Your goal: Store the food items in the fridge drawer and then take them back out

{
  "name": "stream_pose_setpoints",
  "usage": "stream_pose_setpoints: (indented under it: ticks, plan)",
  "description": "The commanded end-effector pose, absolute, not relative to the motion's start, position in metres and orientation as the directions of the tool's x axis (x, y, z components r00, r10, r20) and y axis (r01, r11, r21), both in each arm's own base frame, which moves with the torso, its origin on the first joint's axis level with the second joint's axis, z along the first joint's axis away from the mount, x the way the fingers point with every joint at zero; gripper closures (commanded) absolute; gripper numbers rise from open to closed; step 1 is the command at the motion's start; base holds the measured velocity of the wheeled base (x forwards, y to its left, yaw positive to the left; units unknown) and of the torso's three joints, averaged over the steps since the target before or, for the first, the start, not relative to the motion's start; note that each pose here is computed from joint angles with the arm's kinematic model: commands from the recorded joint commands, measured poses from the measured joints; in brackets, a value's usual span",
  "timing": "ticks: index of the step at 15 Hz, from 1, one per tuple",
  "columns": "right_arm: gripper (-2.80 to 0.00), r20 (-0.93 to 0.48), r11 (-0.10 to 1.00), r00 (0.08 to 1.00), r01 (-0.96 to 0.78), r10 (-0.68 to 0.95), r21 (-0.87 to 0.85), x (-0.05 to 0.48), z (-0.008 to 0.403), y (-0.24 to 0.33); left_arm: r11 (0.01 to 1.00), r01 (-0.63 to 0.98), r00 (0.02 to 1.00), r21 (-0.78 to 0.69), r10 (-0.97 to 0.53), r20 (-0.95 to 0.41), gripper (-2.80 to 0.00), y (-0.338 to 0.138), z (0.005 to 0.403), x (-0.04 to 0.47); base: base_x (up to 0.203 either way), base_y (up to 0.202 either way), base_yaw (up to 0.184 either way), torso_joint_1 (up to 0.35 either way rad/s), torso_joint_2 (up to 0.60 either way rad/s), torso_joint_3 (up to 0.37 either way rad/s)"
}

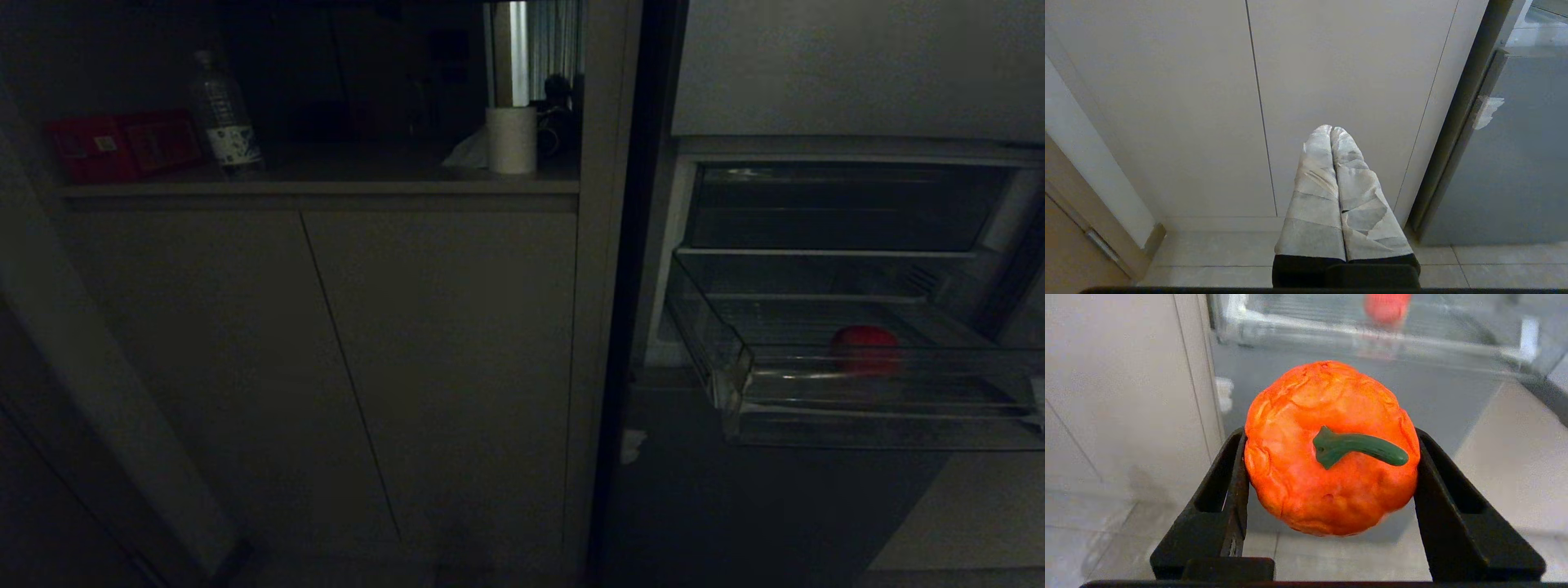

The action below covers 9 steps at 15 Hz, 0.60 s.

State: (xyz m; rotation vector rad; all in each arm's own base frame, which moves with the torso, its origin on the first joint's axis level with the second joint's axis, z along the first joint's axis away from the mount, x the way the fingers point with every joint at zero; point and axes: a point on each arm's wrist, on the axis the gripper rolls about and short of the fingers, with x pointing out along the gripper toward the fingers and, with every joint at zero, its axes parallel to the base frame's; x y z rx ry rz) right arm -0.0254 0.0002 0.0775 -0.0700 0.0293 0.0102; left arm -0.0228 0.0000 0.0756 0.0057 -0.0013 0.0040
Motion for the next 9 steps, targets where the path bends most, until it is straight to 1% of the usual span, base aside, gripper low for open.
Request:
stream_pose_setpoints:
  ticks: [1, 9]
  plan:
    - [0.00, 0.001, 0.997, 1.000, -0.012, 0.012, -0.078, -0.0230, 0.0757, 0.0003, 1.000, -0.005, 1.000, 0.006, 0.005, 0.002, 0.00, 0.0000, 0.0756, -0.0228, 0.000, 0.000, 0.000, 0.000, 0.00, 0.000]
    - [0.00, -0.002, 0.997, 1.000, -0.012, 0.012, -0.075, -0.0230, 0.0754, 0.0003, 1.000, -0.005, 1.000, 0.006, 0.005, 0.002, 0.00, 0.0000, 0.0756, -0.0228, 0.000, 0.000, 0.000, 0.000, 0.00, 0.000]
